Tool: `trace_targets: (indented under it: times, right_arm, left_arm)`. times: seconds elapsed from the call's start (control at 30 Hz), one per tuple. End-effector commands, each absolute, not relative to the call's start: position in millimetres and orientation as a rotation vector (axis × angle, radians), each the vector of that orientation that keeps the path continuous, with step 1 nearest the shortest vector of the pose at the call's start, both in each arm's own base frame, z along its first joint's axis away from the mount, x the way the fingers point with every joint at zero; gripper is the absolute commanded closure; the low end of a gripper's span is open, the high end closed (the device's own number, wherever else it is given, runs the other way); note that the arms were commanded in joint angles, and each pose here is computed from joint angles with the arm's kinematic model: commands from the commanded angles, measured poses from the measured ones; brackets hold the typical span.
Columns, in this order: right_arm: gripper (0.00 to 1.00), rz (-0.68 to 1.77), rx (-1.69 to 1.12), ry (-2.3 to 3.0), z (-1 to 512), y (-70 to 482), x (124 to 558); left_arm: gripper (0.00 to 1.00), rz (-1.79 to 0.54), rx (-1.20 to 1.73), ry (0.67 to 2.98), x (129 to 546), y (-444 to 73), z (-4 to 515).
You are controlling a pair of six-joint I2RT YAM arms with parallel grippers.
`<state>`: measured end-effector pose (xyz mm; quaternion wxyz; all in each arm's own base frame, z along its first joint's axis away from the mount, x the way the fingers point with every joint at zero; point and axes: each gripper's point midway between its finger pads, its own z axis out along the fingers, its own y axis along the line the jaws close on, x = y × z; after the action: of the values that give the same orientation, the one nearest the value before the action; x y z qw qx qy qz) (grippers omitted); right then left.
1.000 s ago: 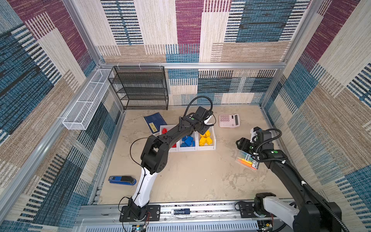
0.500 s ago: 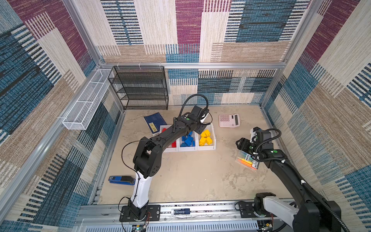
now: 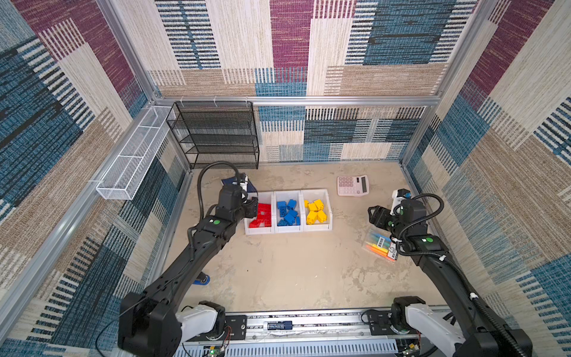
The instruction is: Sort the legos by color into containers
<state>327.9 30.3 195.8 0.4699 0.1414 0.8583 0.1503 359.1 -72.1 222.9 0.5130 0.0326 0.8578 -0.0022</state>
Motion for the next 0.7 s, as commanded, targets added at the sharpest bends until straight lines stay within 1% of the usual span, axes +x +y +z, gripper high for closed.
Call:
trace_targets:
  times: [0.0,0.03,0.07,0.17,0.27,0.4,0.5,0.53,0.57,0.67]
  right_arm:
    - [0.16,0.292,0.326,1.89,237.7,16.6,348.2]
    - [0.1,0.27,0.332,1.856,241.7,12.3,350.3]
    - [0.01,0.237,0.351,1.817,243.7,5.8,352.8]
    - [0.0,0.147,0.279,1.723,242.8,-0.9,358.9]
    - [0.01,0.066,0.134,1.663,228.4,2.9,357.1]
    - [0.0,-0.017,0.022,1.555,205.9,4.0,339.7]
    - [0.0,0.0,-0.012,1.574,176.5,9.3,335.4]
    - [0.01,0.008,-0.01,1.573,168.9,9.8,333.5]
    - [0.0,0.0,-0.003,1.561,170.2,8.4,336.0]
    - [0.0,-0.009,-0.002,1.519,174.8,7.1,341.6]
  left_arm:
    - [0.03,0.223,-0.181,1.85,338.6,-9.7,236.0]
    - [0.01,0.273,-0.217,1.813,328.4,2.8,228.8]
    - [0.01,0.308,-0.257,1.758,319.0,14.3,225.0]
    - [0.01,0.363,-0.344,1.679,299.9,36.3,202.1]
    - [0.01,0.406,-0.364,1.725,298.5,45.1,181.2]
    - [0.01,0.409,-0.277,1.815,319.8,38.8,156.0]
    - [0.01,0.378,-0.276,1.876,338.5,39.2,128.9]
    - [0.02,0.383,-0.277,1.841,349.0,40.5,137.8]
    - [0.01,0.382,-0.256,1.874,356.6,38.2,133.4]
    - [0.02,0.319,-0.211,1.859,377.8,34.4,123.8]
